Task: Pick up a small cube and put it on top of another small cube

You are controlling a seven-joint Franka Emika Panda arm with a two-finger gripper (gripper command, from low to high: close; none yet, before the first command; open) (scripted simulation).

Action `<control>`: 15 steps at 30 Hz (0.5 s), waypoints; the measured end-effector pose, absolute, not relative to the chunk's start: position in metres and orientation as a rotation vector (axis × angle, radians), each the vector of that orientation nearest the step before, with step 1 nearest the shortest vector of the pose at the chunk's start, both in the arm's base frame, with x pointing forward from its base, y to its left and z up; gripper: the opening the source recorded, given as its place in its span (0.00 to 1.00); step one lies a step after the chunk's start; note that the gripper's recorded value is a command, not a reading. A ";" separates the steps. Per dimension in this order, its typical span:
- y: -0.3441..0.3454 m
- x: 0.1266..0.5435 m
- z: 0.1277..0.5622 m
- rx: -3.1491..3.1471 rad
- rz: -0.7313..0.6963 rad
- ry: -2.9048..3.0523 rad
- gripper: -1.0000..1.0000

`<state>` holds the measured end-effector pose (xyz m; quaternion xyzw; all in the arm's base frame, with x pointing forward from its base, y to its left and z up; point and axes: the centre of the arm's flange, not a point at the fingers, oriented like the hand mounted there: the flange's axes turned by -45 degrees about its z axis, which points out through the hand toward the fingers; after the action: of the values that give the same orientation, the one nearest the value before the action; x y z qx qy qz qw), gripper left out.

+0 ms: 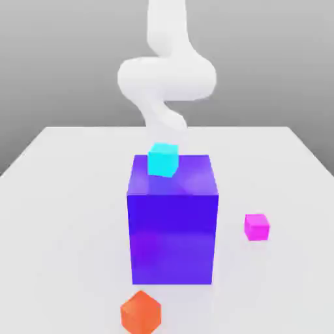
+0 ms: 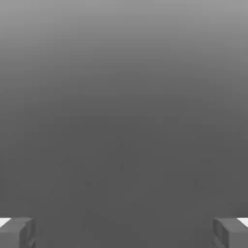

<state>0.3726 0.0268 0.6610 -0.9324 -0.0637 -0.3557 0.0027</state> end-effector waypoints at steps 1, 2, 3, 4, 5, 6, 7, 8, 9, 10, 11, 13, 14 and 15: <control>0.041 0.383 0.636 -2.934 -1.063 -0.309 0.50; 0.055 0.391 0.611 -2.939 -1.011 -0.418 0.50; 0.070 0.397 0.587 -2.940 -0.960 -0.526 0.50; 0.085 0.400 0.562 -2.935 -0.908 -0.634 0.50; 0.100 0.402 0.537 -2.925 -0.856 -0.743 0.50; 0.115 0.402 0.512 -2.911 -0.804 -0.850 0.50; 0.129 0.399 0.487 -2.891 -0.751 -0.959 0.50; 0.143 0.395 0.462 -2.867 -0.698 -1.068 0.50; 0.157 0.389 0.437 -2.837 -0.643 -1.177 0.50; 0.170 0.381 0.411 -2.801 -0.588 -1.287 0.50; 0.182 0.371 0.386 -2.760 -0.531 -1.398 0.50; 0.202 0.346 0.339 -2.665 -0.421 -1.606 0.50; 0.210 0.332 0.318 -2.612 -0.368 -1.704 0.50; 0.216 0.317 0.297 -2.555 -0.314 -1.800 0.50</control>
<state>0.3175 0.2161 0.2967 -0.8134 -0.5730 -0.1000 0.0004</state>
